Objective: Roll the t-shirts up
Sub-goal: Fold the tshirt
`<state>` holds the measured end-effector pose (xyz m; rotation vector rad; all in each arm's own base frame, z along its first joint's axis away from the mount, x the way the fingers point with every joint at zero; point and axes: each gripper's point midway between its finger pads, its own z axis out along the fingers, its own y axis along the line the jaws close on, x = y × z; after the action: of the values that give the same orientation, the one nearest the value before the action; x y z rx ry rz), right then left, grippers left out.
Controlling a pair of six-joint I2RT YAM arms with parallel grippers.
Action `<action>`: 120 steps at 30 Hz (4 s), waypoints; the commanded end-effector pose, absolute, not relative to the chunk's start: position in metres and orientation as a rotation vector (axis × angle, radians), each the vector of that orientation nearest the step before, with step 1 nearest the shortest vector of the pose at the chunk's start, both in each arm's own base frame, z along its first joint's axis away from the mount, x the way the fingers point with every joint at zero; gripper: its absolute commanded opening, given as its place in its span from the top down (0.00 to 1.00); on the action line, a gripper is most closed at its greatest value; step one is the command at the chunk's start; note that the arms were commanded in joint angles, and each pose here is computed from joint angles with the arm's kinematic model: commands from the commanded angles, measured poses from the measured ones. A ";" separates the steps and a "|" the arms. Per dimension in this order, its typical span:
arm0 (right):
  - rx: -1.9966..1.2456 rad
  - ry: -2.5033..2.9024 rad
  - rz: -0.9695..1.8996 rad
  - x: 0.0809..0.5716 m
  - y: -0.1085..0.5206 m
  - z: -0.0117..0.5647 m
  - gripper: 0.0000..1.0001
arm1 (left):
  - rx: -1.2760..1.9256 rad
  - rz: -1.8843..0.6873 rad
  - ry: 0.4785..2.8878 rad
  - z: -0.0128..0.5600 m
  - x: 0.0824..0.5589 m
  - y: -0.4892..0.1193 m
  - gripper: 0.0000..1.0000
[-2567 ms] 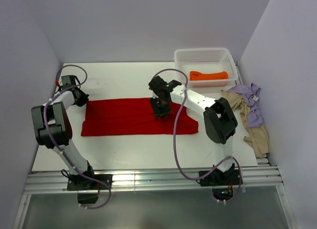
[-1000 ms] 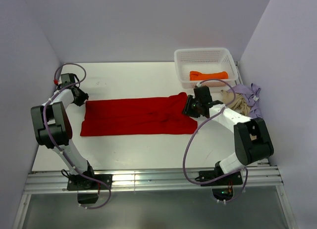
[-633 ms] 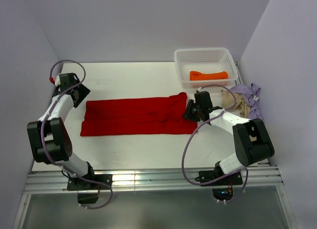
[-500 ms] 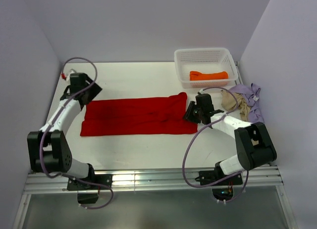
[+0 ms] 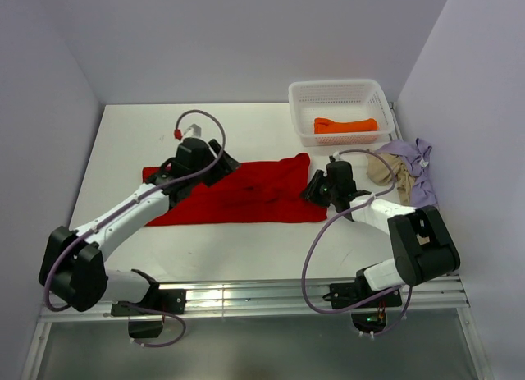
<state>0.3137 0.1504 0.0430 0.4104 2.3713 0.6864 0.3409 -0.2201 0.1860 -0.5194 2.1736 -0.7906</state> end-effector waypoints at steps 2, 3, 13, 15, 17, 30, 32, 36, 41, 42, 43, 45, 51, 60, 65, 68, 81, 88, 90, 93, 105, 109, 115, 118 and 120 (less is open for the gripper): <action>0.445 2.307 0.693 0.322 0.147 0.054 0.67 | -0.484 -0.846 2.193 0.172 0.335 -0.264 0.35; 0.455 2.316 0.685 0.321 0.147 0.051 0.67 | -0.469 -0.825 2.219 0.160 0.335 -0.272 0.36; 0.483 2.218 0.645 0.318 0.131 0.069 0.62 | -0.316 -0.854 2.350 0.116 0.316 -0.353 0.46; 0.483 2.200 0.650 0.315 0.130 0.073 0.62 | -0.333 -0.883 2.368 0.107 0.315 -0.360 0.46; 0.473 2.162 0.664 0.316 0.130 0.081 0.61 | -0.345 -0.904 2.386 0.101 0.313 -0.365 0.46; 0.432 2.186 0.711 0.325 0.141 0.069 0.63 | -0.465 -0.918 2.377 0.081 0.312 -0.375 0.42; 0.415 2.176 0.750 0.327 0.146 0.072 0.64 | -0.480 -0.952 2.342 0.086 0.312 -0.380 0.41; 0.394 2.180 0.784 0.328 0.153 0.071 0.64 | -0.484 -0.957 2.342 0.078 0.304 -0.387 0.40; 0.398 2.193 0.782 0.329 0.153 0.068 0.64 | -0.550 -0.910 2.358 0.065 0.300 -0.387 0.41; 0.398 2.194 0.782 0.329 0.153 0.067 0.65 | -0.570 -0.914 2.354 0.064 0.298 -0.387 0.41; 0.398 2.193 0.782 0.329 0.153 0.068 0.65 | -0.604 -0.932 2.345 0.064 0.296 -0.389 0.41; 0.396 2.189 0.789 0.329 0.154 0.069 0.65 | -0.633 -0.930 2.324 0.062 0.295 -0.387 0.41; 0.397 2.183 0.785 0.331 0.152 0.070 0.65 | -0.717 -0.871 2.251 0.061 0.304 -0.378 0.40; 0.408 2.189 0.804 0.331 0.154 0.069 0.65 | -0.718 -0.791 2.219 0.056 0.317 -0.389 0.43; 0.411 2.211 0.818 0.332 0.156 0.063 0.66 | -0.718 -0.720 2.184 0.063 0.326 -0.382 0.43; 0.410 2.209 0.827 0.332 0.156 0.064 0.66 | -0.711 -0.714 2.151 0.073 0.328 -0.377 0.44; 0.410 2.212 0.826 0.332 0.156 0.063 0.66 | -0.688 -0.644 2.118 0.083 0.334 -0.368 0.48; 0.409 2.213 0.835 0.332 0.156 0.063 0.67 | -0.639 -0.605 2.057 0.099 0.344 -0.367 0.73; 0.410 2.211 0.835 0.332 0.156 0.063 0.67 | -0.620 -0.586 2.056 0.101 0.344 -0.368 0.84; 0.408 2.210 0.834 0.332 0.156 0.063 0.67 | -0.605 -0.579 2.034 0.109 0.347 -0.373 0.96; 0.418 2.202 0.807 0.331 0.149 0.065 0.63 | -0.579 -0.576 2.045 0.126 0.337 -0.375 1.00; 0.408 2.187 0.817 0.327 0.148 0.068 0.59 | -0.574 -0.573 2.065 0.124 0.336 -0.376 1.00; 0.392 2.149 0.854 0.319 0.149 0.077 0.49 | -0.579 -0.580 2.087 0.118 0.336 -0.379 1.00; 0.395 2.159 0.882 0.316 0.153 0.074 0.46 | -0.588 -0.618 2.106 0.116 0.337 -0.380 1.00; 0.412 2.176 0.917 0.312 0.156 0.070 0.46 | -0.598 -0.652 2.112 0.116 0.338 -0.379 1.00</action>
<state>0.3109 0.1524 0.0628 0.4156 2.2094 0.8600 0.3329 -0.3726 0.0895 -0.5618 2.1386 -0.5335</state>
